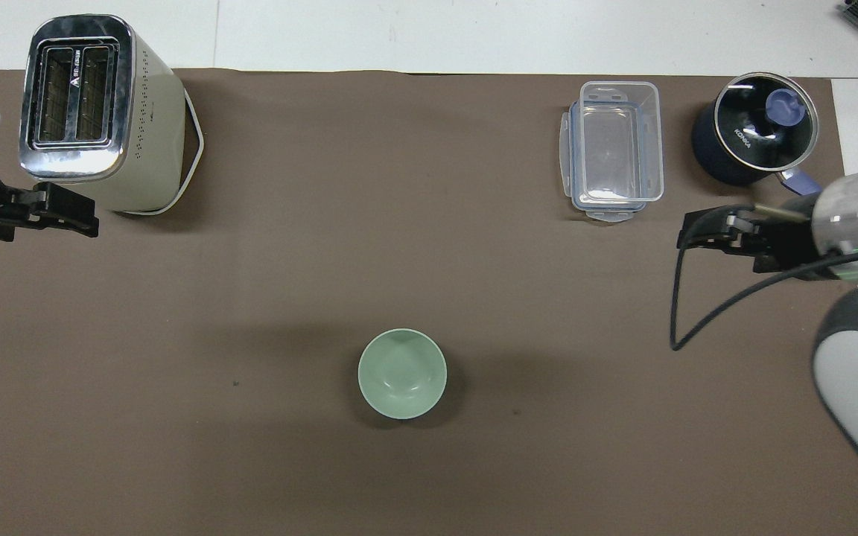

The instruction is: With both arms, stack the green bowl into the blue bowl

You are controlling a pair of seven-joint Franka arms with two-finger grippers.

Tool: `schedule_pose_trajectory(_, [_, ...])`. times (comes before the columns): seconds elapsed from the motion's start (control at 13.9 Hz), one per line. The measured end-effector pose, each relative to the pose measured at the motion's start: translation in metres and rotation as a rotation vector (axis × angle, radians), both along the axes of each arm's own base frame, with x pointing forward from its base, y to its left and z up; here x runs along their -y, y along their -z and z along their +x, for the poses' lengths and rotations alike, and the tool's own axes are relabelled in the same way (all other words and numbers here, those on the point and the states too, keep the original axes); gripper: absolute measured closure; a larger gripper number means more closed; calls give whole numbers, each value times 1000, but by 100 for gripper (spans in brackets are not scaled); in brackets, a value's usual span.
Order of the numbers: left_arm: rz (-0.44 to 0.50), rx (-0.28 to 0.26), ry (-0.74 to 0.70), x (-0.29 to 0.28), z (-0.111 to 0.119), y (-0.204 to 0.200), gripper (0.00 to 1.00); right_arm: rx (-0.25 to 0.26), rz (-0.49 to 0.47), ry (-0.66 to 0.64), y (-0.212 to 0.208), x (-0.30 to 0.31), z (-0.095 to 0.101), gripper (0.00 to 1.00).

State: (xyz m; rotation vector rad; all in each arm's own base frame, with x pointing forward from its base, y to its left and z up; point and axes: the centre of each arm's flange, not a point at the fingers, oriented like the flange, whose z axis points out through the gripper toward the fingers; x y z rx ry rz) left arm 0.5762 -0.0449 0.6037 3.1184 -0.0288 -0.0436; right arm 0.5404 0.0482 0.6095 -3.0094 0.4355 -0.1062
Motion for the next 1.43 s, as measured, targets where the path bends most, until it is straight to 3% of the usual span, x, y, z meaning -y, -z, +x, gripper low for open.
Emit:
schedule_pose_trajectory(0.36, [0,0,0,0,0,0,0,-65,-109,-23,-60,21,-4,0])
schedule_pose_trajectory(0.72, [0,0,0,0,0,0,0,-93,-111,-41,-50,20,17,0])
schedule_pose_trajectory(1.43, [0,0,0,0,0,0,0,-135,-115,-62,-41,15,1,0])
